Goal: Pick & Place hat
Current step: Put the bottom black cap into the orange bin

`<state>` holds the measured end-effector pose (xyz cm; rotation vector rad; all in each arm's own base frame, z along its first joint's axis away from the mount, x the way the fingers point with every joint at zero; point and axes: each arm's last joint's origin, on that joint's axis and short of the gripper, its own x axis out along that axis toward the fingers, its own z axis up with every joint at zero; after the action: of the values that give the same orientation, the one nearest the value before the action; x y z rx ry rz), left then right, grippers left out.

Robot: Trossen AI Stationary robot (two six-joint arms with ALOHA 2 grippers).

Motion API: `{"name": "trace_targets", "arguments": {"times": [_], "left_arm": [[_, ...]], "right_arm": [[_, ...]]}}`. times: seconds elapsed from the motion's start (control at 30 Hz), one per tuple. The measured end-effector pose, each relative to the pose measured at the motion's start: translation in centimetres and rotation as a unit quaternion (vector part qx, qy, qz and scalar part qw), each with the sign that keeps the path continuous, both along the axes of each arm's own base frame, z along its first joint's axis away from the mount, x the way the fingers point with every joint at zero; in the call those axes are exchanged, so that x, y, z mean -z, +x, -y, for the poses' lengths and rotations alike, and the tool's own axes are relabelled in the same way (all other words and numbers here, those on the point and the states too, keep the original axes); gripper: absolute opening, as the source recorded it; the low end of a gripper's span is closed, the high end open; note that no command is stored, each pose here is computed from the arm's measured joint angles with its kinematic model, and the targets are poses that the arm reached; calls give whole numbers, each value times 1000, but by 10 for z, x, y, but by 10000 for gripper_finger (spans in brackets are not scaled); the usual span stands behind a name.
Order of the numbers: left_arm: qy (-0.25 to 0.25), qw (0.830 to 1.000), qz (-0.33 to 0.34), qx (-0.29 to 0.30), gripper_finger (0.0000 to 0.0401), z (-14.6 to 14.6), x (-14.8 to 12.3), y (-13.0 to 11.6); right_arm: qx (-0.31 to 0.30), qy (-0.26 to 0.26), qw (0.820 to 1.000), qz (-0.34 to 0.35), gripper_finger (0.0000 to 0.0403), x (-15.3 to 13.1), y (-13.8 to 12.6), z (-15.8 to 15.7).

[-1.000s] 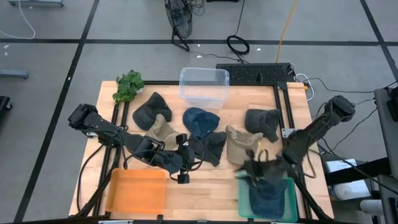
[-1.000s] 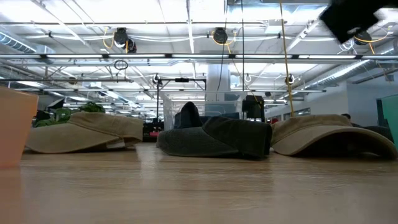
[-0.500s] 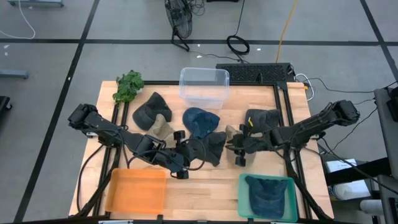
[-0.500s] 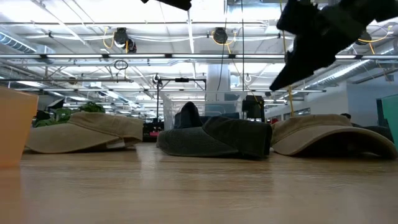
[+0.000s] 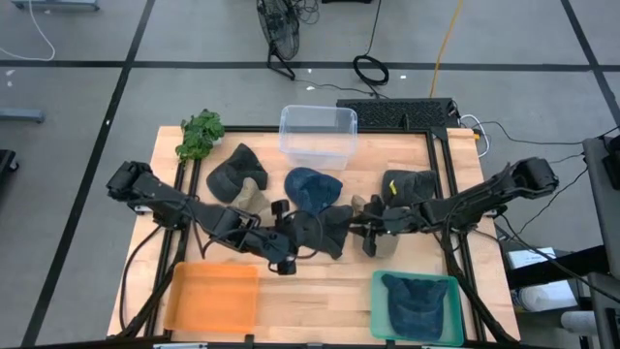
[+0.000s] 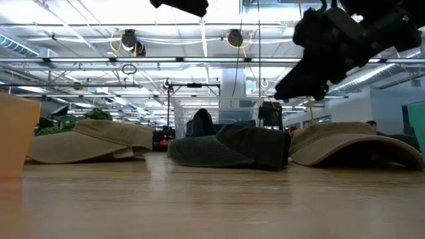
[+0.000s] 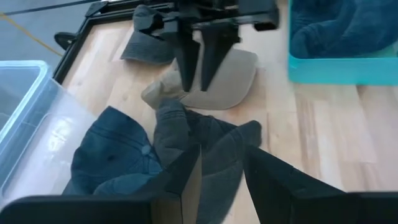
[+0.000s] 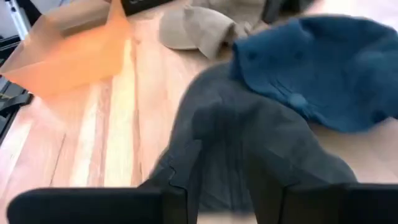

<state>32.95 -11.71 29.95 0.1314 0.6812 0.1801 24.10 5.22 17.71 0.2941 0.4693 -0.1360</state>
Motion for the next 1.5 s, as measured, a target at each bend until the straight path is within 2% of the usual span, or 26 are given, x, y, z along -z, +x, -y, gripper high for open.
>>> {"name": "trace_targets", "arguments": {"times": [0.17,0.33,0.4,0.57,0.73,0.83,0.9,1.03,1.13,1.2,1.33,1.5], "left_arm": [[6,1000,-6,-12,129,-11,1,3],[15,999,-30,-5,129,-15,-1,-4],[16,1000,-14,-3,129,-17,-9,-7],[29,999,32,3,129,-19,-22,-10],[39,997,26,55,129,-21,-4,-12],[18,997,61,51,129,-33,-9,-15],[4,997,70,44,129,-39,-10,-25],[-24,991,115,68,129,-41,-10,-47],[-35,982,169,74,129,-43,-14,-67],[-38,977,194,77,129,-47,-14,-83],[-66,960,257,91,129,-53,-14,-106],[-110,941,306,98,129,-57,-10,-121]], "right_arm": [[-16,-12,1000,-15,93,5,21,-7],[-2,6,999,-50,93,19,24,-8],[9,19,999,-47,93,24,26,-12],[7,7,998,-59,93,34,26,-22],[3,15,1000,-26,93,26,28,-22],[-33,3,999,-18,93,24,27,-30],[-57,-11,998,-17,93,24,26,-35],[-95,-35,995,-14,95,23,26,-38],[-105,-45,993,3,95,20,27,-40],[-92,-33,995,20,94,18,29,-41],[-8,-12,998,66,88,11,32,-37],[6,-7,998,69,85,3,40,-35]]}}
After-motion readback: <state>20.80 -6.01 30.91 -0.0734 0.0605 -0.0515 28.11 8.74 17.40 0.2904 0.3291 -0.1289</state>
